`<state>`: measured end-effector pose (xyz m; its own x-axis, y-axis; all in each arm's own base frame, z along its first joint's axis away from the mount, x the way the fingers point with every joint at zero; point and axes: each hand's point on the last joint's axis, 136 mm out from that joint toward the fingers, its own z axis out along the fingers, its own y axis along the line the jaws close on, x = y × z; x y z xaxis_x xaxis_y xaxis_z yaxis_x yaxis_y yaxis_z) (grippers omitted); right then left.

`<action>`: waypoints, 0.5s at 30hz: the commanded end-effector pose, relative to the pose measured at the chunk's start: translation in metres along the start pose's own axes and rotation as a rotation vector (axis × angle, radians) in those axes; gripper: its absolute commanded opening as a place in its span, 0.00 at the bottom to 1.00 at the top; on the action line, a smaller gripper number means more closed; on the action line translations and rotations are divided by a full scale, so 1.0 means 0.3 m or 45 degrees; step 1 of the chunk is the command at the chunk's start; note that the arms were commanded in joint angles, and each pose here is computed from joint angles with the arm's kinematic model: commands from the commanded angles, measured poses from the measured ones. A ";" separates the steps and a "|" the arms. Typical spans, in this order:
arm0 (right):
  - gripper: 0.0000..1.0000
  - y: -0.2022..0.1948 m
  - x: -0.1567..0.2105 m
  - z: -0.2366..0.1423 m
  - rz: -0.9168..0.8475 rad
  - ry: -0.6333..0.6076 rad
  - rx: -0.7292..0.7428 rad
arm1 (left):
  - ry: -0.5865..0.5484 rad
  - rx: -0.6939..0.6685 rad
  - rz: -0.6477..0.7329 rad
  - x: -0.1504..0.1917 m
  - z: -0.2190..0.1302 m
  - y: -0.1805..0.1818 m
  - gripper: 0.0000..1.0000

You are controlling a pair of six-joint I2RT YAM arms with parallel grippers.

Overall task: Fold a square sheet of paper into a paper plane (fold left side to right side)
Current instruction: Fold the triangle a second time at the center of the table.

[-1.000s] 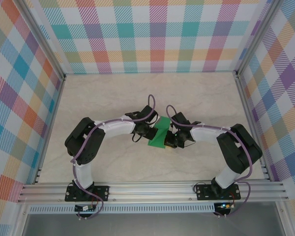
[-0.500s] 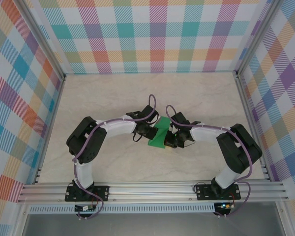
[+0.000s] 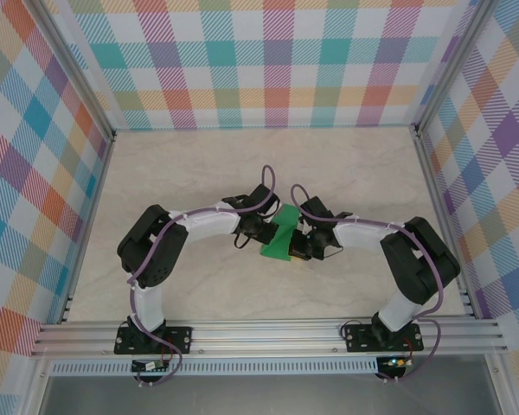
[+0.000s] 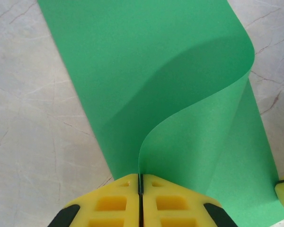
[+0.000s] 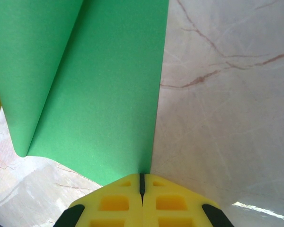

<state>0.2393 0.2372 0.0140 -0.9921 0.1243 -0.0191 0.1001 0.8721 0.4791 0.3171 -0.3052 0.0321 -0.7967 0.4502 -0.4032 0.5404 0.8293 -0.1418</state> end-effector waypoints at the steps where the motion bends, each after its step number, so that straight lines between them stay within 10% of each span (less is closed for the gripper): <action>1: 0.00 -0.044 0.044 0.031 -0.006 0.068 0.079 | 0.005 -0.019 0.003 -0.015 0.006 0.022 0.08; 15: 0.00 -0.041 0.046 0.033 -0.011 0.071 0.074 | 0.053 0.005 -0.004 0.028 0.049 0.018 0.08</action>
<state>0.2390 0.2371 0.0139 -0.9924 0.1214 -0.0194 0.0975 0.8731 0.4777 0.3154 -0.3049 0.0225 -0.8028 0.4565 -0.3835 0.5399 0.8295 -0.1429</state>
